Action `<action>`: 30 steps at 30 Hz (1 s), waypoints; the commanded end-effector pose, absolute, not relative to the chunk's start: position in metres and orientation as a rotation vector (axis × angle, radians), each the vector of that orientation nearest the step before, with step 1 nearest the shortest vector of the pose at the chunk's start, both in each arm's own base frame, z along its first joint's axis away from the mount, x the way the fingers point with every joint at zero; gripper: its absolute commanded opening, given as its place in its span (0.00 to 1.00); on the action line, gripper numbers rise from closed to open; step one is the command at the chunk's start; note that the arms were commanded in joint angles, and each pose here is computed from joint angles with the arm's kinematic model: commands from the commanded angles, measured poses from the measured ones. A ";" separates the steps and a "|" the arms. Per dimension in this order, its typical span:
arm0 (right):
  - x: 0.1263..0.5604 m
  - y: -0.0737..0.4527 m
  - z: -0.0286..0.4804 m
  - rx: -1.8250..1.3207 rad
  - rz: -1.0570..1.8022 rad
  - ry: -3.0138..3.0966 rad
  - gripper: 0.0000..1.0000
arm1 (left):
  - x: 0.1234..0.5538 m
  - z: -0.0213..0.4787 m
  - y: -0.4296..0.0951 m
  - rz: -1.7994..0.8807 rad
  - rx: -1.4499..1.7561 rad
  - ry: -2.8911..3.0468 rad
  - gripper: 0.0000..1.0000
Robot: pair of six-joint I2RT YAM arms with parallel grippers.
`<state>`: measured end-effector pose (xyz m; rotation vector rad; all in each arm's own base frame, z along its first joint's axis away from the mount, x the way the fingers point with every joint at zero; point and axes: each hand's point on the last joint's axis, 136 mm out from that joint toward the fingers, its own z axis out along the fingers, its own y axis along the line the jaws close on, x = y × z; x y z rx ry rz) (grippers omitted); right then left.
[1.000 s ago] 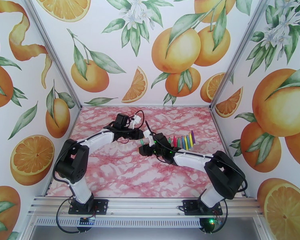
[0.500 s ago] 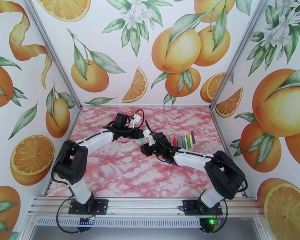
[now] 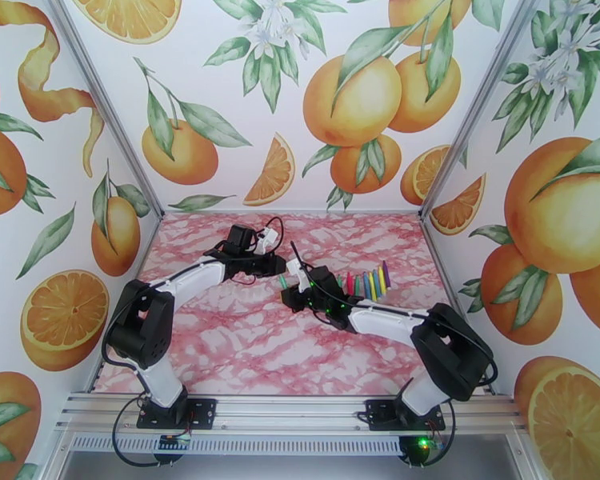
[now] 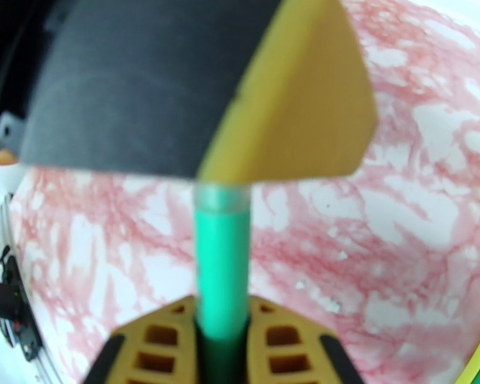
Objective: Open the pen caps
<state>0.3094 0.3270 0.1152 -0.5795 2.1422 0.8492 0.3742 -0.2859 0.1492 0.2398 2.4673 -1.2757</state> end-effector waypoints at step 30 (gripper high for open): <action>0.265 0.318 0.114 -0.702 0.845 2.084 0.00 | 0.465 0.192 -0.214 -1.156 -0.071 2.216 0.00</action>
